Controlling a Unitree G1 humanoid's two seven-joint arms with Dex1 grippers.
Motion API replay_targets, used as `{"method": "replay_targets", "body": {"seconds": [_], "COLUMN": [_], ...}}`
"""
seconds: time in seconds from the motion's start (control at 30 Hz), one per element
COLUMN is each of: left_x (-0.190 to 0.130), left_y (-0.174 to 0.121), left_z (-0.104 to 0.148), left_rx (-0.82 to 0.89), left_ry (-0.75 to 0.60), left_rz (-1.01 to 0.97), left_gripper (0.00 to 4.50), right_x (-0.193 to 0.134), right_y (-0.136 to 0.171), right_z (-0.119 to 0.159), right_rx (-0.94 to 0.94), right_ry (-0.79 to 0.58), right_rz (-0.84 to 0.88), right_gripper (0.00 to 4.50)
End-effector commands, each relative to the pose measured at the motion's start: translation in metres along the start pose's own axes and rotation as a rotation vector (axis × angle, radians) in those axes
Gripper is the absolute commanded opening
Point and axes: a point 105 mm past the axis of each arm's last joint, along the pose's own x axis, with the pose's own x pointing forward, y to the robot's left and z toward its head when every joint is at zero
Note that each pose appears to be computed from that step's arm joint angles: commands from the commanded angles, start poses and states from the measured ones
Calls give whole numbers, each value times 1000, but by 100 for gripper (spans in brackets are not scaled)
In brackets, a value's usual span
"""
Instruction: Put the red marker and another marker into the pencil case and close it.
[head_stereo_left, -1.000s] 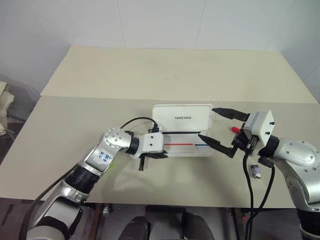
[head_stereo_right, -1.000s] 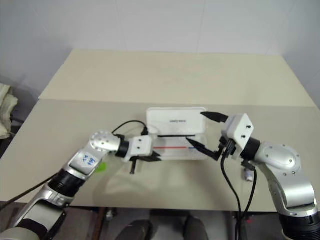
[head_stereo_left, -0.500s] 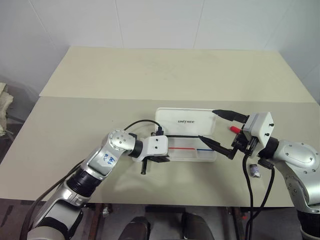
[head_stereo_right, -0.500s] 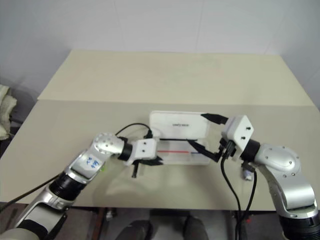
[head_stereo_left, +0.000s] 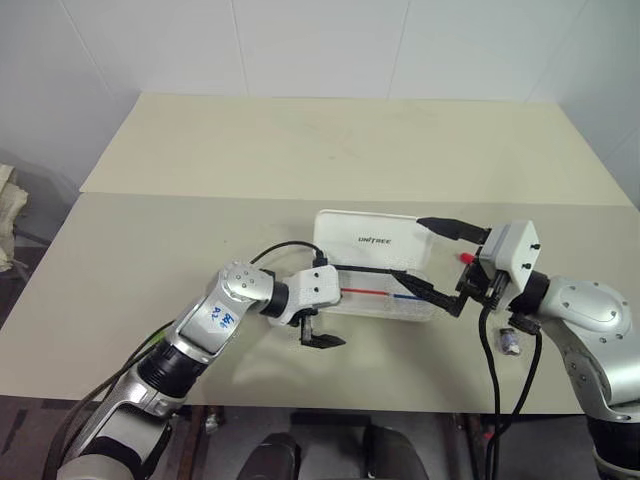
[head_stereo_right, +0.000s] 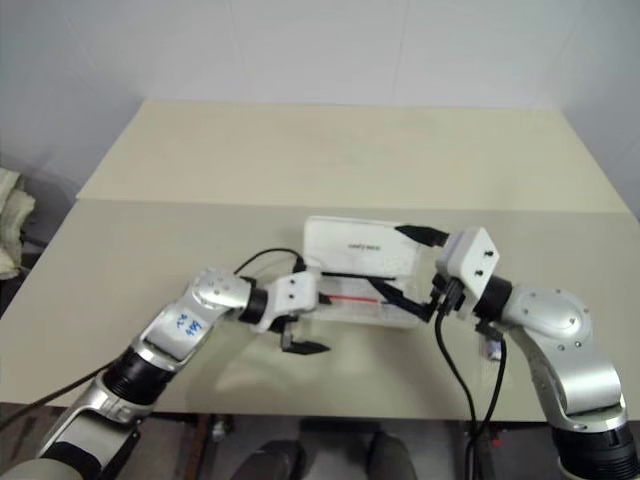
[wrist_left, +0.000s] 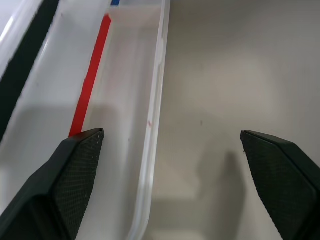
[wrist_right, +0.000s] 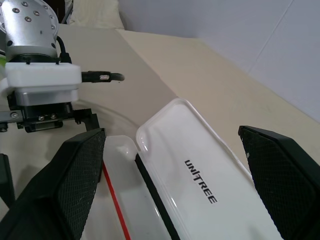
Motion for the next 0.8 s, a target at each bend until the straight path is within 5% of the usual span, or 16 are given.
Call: {"method": "replay_targets", "body": {"seconds": [0.03,0.57,0.8], "left_x": [-6,-19,-71], "left_y": [3,-2,-5], "left_z": [19,30,44], "left_rx": [37,15,131], "left_ry": [-99,-405,-456], "left_rz": [38,88,53], "left_gripper": [449,449,449], "right_x": [1,-3,-35], "right_y": [-3,-9,-31], "right_z": [10,11,-15], "right_rx": [-30,-24,10], "right_ry": [-34,-4,157], "right_rz": [-14,14,15], "right_gripper": [450,450,450]}}
